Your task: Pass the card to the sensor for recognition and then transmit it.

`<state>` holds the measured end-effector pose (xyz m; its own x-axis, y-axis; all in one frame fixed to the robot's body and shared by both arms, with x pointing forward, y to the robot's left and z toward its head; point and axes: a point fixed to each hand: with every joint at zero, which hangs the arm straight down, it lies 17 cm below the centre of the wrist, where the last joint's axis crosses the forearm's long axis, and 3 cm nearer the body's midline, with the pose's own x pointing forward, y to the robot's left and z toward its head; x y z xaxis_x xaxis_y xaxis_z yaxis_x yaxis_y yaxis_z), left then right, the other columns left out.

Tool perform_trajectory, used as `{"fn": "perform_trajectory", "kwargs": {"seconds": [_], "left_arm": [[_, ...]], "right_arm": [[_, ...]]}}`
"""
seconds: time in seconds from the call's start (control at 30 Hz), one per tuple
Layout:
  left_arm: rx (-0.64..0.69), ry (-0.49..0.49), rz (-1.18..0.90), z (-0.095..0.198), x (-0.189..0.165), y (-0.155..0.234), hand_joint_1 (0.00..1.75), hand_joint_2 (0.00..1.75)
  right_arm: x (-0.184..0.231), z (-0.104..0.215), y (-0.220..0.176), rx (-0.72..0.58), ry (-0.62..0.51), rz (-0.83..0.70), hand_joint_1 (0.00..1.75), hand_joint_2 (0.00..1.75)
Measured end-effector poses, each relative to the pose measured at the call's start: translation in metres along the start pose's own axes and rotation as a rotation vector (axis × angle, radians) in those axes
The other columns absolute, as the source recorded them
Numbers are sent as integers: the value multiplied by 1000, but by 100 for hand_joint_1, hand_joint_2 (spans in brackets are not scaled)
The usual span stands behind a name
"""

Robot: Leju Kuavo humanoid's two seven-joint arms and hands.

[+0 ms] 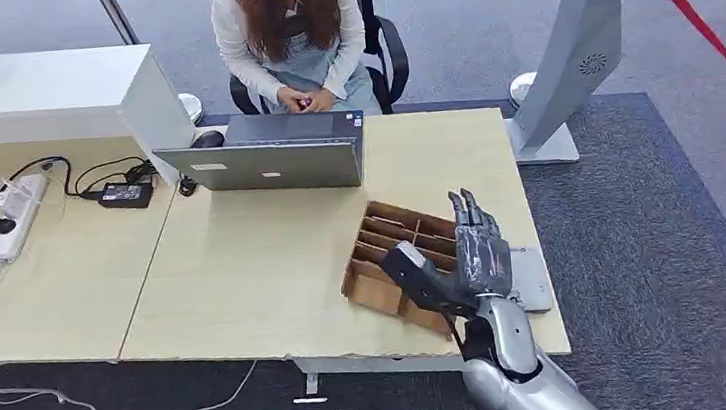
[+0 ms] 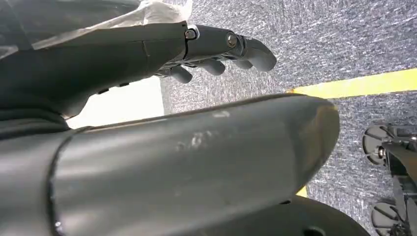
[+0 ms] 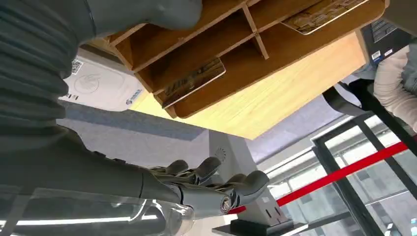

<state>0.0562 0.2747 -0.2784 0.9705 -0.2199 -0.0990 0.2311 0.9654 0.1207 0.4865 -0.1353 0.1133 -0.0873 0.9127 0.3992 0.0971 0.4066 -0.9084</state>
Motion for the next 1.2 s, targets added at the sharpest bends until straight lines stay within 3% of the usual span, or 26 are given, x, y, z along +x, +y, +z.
{"fn": "perform_trajectory", "kwargs": {"seconds": [0.3, 0.73, 1.2], "left_arm": [[-3, 4, -1, 0, -1, -1, 0, 0], [-4, 6, 4, 0, -1, -1, 0, 0], [-3, 6, 4, 0, -1, -1, 0, 0]], "right_arm": [[-1, 0, 2, 4, 3, 2, 33, 175], [-4, -1, -2, -9, 6, 39, 51, 175], [-9, -7, -8, -19, 7, 91, 42, 175]]}}
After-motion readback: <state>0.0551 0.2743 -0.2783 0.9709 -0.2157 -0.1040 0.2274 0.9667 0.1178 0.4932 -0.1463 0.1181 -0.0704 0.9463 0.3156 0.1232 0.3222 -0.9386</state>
